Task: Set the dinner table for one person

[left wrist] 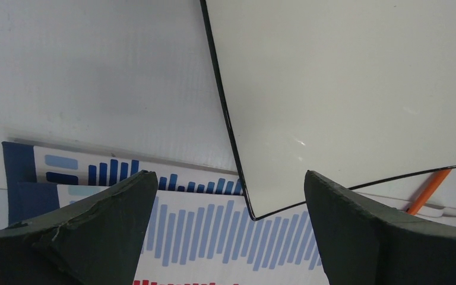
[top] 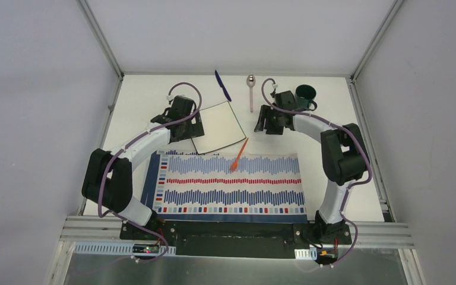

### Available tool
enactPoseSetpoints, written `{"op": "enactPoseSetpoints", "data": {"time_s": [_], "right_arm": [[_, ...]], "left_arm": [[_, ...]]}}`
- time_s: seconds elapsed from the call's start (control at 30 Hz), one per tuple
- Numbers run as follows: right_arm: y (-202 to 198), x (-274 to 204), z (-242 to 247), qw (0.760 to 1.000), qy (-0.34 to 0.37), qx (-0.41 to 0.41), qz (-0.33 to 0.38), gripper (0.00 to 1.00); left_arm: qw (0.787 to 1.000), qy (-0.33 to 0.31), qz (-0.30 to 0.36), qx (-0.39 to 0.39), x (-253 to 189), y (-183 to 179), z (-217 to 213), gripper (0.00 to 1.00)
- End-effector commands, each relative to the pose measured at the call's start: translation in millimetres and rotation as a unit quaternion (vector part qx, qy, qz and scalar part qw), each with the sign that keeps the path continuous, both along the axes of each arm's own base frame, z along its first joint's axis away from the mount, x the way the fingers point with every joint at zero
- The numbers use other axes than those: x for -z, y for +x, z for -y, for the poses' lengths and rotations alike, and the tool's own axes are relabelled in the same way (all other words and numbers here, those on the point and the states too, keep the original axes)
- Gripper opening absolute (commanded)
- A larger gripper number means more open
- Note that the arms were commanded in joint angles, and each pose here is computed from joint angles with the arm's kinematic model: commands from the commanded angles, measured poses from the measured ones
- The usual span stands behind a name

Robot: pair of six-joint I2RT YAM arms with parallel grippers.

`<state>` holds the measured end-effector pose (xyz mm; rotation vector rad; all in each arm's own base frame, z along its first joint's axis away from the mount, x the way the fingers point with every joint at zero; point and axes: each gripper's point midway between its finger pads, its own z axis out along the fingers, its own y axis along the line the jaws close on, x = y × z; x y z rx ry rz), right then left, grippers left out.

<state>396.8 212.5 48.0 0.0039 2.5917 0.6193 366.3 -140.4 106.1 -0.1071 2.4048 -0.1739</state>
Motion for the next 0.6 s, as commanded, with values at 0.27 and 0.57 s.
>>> {"op": "enactPoseSetpoints", "data": {"time_s": [0.27,0.57], "right_arm": [[-22,-24,11,0.999,-0.039,0.006,0.033,0.61],[-1,-19,-15,0.999,-0.004,-0.013,0.042,0.61]], "left_arm": [[0.999,-0.002,0.039,-0.016,-11,-8,-9,0.99],[0.997,0.042,0.05,-0.038,-5,22,-18,0.99]]}}
